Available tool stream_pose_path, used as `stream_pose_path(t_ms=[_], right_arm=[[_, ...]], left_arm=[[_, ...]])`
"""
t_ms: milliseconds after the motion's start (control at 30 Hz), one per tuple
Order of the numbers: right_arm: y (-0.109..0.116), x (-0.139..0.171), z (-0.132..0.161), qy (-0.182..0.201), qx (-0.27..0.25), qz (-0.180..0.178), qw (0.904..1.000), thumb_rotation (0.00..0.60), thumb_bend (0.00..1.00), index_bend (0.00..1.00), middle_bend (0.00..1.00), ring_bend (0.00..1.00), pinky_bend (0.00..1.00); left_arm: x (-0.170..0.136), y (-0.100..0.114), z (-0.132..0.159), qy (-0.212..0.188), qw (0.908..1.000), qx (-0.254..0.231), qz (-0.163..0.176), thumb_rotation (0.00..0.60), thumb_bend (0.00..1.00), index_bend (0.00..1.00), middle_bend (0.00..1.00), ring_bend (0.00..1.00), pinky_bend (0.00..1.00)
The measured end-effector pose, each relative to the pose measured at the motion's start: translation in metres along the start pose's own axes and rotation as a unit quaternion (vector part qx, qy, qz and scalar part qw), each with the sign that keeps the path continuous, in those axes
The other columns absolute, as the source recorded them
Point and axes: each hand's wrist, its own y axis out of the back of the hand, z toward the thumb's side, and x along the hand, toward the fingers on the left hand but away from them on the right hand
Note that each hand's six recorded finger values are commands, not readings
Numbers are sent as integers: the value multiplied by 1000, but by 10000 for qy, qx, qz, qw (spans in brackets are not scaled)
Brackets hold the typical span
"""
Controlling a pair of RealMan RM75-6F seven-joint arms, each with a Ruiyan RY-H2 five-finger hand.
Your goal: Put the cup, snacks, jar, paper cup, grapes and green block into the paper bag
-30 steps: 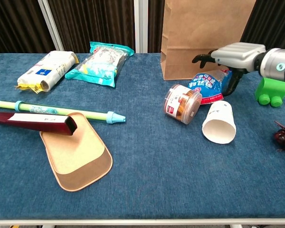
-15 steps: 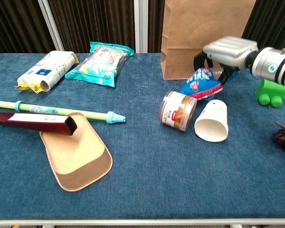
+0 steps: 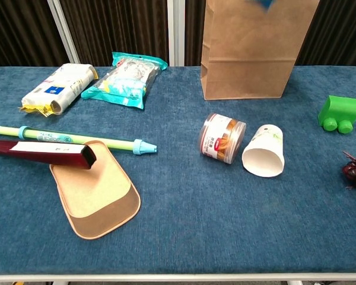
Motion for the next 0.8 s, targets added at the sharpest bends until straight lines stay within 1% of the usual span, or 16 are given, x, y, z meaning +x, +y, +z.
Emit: stream_pose_path(t_ms=[100, 200, 267, 300, 367, 400, 500, 667, 800], right_arm=[[30, -10, -10, -219, 8, -466, 9987, 600, 356, 619, 544, 448, 605], [50, -19, -24, -551, 46, -756, 9956, 600, 356, 617, 543, 446, 605], [57, -24, -34, -790, 78, -840, 9933, 600, 356, 603, 541, 439, 604], [59, -28, -44, -1011, 117, -819, 9914, 600, 356, 596, 539, 437, 603], [59, -32, -53, -1242, 166, -742, 9893, 600, 355, 592, 534, 435, 602], [58, -36, -61, -1422, 215, -644, 9875, 600, 355, 589, 530, 434, 600], [50, -47, -79, -1790, 340, -332, 9827, 600, 355, 569, 512, 421, 578], [33, -68, -98, -2176, 424, 150, 9750, 600, 355, 529, 487, 398, 549], [13, -83, -106, -2407, 386, 477, 9687, 600, 355, 489, 467, 375, 523]], left_arm=[[0, 1, 1, -24, 10000, 6, 6, 600, 3, 293, 225, 155, 136], [1, 1, 1, -30, 10000, 3, 6, 600, 3, 293, 225, 155, 136], [0, 1, 1, -22, 10000, 4, -6, 600, 3, 293, 226, 155, 136], [0, 1, 1, -20, 10000, 1, -12, 600, 3, 293, 225, 155, 136], [1, 0, 1, -18, 10000, -3, -31, 600, 3, 293, 226, 155, 136], [1, -1, 1, -16, 10000, -3, -37, 600, 3, 293, 226, 155, 136], [1, -1, 2, -13, 10000, -8, -49, 600, 3, 293, 225, 155, 136], [0, -2, 1, 13, 10000, -13, -76, 600, 3, 293, 225, 155, 136], [-1, -3, -1, 55, 9999, -17, -100, 600, 3, 292, 226, 155, 136]])
